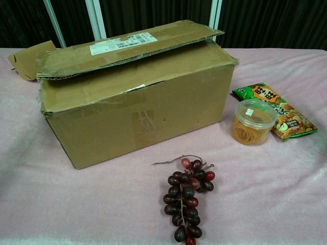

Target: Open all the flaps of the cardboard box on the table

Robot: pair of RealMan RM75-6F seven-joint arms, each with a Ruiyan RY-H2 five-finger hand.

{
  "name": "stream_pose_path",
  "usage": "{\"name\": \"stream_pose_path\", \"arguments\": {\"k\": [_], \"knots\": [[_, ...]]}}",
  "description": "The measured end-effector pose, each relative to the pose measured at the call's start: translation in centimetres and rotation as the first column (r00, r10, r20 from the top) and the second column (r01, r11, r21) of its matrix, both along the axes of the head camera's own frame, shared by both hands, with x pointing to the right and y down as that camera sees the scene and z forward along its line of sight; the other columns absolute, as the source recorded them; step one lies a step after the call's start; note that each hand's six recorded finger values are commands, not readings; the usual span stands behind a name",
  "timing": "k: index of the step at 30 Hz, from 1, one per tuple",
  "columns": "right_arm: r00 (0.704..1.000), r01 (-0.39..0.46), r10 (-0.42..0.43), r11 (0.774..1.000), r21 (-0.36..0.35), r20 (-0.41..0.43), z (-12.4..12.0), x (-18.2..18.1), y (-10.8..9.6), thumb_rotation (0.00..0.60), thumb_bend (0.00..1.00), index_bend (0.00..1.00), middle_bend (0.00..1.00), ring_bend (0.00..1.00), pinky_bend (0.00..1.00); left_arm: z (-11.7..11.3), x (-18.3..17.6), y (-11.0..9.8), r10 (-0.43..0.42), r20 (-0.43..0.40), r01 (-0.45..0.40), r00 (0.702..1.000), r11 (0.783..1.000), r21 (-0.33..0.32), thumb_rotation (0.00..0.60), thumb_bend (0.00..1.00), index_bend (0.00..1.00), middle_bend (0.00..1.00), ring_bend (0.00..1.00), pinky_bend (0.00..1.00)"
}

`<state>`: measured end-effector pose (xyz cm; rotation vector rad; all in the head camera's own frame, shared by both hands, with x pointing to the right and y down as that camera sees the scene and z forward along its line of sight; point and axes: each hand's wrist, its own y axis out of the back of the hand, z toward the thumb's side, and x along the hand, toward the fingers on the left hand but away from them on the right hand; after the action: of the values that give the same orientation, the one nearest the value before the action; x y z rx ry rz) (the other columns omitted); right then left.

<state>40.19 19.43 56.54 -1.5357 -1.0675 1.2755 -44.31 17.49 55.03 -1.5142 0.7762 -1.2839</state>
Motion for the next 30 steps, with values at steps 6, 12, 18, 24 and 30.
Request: {"name": "stream_pose_path", "arguments": {"k": [6, 12, 18, 24, 30], "knots": [[1.0, -0.011, 0.011, 1.0, -0.004, 0.001, 0.1, 0.2, -0.1, 0.6, 0.28, 0.0, 0.0, 0.0, 0.22, -0.8, 3.6, -1.2, 0.215, 0.062, -0.215, 0.975, 0.976, -0.021, 0.6, 0.56, 0.0, 0.0, 0.0, 0.0], [1.0, -0.01, 0.01, 1.0, -0.006, -0.001, 0.2, 0.2, -0.1, 0.6, 0.28, 0.0, 0.0, 0.0, 0.22, -1.9, 8.8, -1.8, 0.454, 0.107, -0.455, 0.885, 0.89, -0.013, 0.6, 0.61, 0.0, 0.0, 0.0, 0.0], [1.0, -0.008, 0.008, 1.0, -0.005, 0.003, 0.1, 0.1, -0.1, 0.6, 0.28, 0.0, 0.0, 0.0, 0.22, -2.3, 12.8, -1.0, 0.602, 0.127, -0.603, 0.788, 0.797, -0.032, 0.6, 0.62, 0.0, 0.07, 0.0, 0.0], [1.0, -0.003, 0.003, 1.0, -0.008, 0.006, 0.1, -0.1, 0.1, 0.6, 0.28, 0.0, 0.0, 0.0, 0.22, -1.4, 14.4, 0.0, 0.666, 0.138, -0.662, 0.733, 0.745, -0.078, 0.6, 0.63, 0.03, 0.11, 0.0, 0.0], [1.0, -0.005, 0.005, 1.0, -0.009, 0.01, 0.1, 0.0, 0.0, 0.6, 0.28, 0.0, 0.0, 0.0, 0.22, -0.3, 15.1, 0.8, 0.695, 0.146, -0.686, 0.704, 0.719, -0.112, 0.6, 0.63, 0.05, 0.13, 0.0, 0.0]]}}
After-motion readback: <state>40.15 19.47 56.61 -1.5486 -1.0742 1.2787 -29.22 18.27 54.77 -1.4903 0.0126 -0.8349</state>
